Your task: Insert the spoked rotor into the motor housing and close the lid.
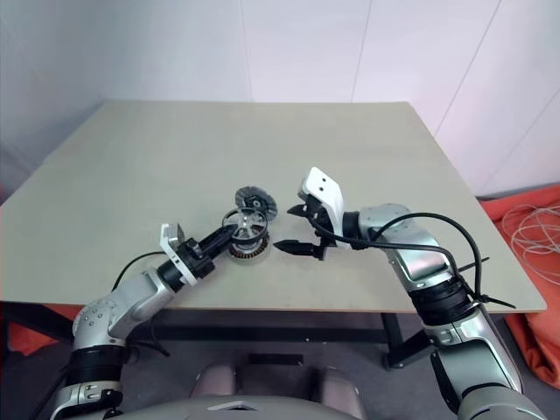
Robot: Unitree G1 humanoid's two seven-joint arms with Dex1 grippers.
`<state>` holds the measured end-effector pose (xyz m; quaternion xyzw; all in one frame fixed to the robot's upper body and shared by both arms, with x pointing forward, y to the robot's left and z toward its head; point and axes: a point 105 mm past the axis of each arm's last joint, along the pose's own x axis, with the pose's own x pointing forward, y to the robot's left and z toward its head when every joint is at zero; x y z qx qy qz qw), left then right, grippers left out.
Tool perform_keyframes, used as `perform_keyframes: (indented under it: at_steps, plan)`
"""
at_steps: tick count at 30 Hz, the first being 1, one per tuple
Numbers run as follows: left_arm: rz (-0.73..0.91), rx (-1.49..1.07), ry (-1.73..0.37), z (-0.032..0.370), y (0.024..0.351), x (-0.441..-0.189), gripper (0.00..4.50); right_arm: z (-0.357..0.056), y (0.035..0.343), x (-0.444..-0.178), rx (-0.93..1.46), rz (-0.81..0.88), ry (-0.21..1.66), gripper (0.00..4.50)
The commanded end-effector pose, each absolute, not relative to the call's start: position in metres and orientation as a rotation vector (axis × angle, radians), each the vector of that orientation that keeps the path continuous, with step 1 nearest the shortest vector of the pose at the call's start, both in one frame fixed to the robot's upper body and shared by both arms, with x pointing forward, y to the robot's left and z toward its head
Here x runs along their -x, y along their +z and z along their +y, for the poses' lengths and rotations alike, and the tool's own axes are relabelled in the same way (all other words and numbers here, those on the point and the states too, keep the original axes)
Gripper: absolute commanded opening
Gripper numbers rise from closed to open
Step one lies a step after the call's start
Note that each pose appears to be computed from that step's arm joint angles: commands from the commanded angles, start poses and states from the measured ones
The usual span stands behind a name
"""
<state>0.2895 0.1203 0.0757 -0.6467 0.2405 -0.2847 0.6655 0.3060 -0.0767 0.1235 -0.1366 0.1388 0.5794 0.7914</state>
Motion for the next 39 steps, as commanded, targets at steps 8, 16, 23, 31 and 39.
perform_keyframes:
  at_steps: [8,16,23,31,39]
  plan:
    - [0.531,1.429,-0.673,0.117,0.081,-0.298,0.42,-0.074,0.138,-0.307,0.319,0.235,1.255,4.50]
    - [0.553,1.436,-0.656,0.116,0.076,-0.296,0.42,-0.075,0.139,-0.307,0.322,0.232,1.249,4.50]
    - [0.564,1.433,-0.642,0.117,0.073,-0.295,0.42,-0.074,0.139,-0.307,0.321,0.229,1.253,4.50]
    - [0.554,1.438,-0.631,0.119,0.074,-0.296,0.42,-0.074,0.140,-0.308,0.323,0.227,1.250,4.50]
    - [0.558,1.436,-0.619,0.121,0.072,-0.295,0.42,-0.074,0.140,-0.309,0.325,0.226,1.249,4.50]
